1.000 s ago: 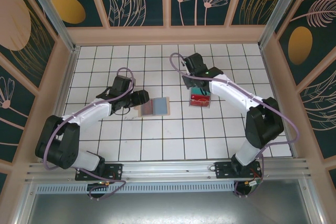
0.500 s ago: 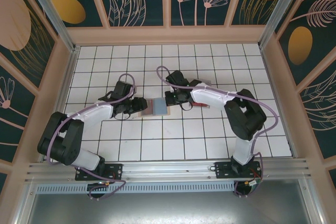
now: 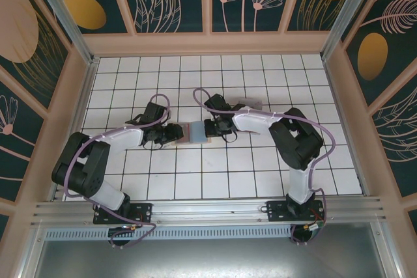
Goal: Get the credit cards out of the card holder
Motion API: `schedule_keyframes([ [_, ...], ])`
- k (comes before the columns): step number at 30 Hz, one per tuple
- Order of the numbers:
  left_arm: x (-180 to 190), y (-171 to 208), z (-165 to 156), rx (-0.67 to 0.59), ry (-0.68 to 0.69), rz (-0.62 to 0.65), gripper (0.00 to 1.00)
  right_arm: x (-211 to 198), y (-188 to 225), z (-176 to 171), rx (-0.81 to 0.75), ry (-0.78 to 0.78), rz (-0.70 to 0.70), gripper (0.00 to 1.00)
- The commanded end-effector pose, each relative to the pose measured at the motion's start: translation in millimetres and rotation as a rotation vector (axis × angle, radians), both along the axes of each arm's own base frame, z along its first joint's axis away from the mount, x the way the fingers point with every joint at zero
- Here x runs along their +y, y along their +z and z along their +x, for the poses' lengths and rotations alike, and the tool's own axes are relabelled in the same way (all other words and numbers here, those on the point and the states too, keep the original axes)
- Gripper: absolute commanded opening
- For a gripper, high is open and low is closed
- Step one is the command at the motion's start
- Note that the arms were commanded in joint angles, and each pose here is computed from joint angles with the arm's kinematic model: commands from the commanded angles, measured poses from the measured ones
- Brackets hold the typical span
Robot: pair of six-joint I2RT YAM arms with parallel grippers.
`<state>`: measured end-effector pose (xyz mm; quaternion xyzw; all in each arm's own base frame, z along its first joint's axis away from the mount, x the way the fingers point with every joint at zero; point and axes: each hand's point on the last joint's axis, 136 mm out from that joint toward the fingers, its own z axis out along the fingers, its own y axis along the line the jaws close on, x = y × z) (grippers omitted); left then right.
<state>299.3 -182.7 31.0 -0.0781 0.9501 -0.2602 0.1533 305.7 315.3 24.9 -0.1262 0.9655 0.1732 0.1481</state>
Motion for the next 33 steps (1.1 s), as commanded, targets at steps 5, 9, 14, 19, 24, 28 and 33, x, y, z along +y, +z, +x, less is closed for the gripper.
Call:
schedule_keyframes([
  [5,-7.8,-6.6,-0.8,0.008,-0.022,-0.042,0.43,-0.7,-21.9,-8.0,0.033,-0.009,-0.040,0.00],
  [9,-10.1,-10.9,-1.6,0.019,-0.032,-0.050,0.43,1.4,-24.2,-10.0,0.040,-0.002,-0.042,0.00],
  [14,-16.4,-5.4,1.0,0.003,-0.045,-0.080,0.51,2.8,-24.6,-9.9,0.042,-0.001,-0.041,0.00],
  [19,-25.6,4.7,3.1,-0.022,-0.069,-0.127,0.58,2.5,-26.3,-10.3,0.047,-0.001,-0.046,0.00],
  [24,-30.2,13.9,4.5,-0.047,-0.084,-0.151,0.62,2.3,-27.5,-10.3,0.049,-0.001,-0.048,0.00],
  [28,-35.7,24.0,6.4,-0.072,-0.102,-0.175,0.75,2.5,-27.3,-9.9,0.049,-0.003,-0.049,0.00],
  [33,-49.9,37.6,6.6,-0.105,-0.148,-0.203,0.78,1.5,-26.0,-8.8,0.045,-0.009,-0.049,0.00],
])
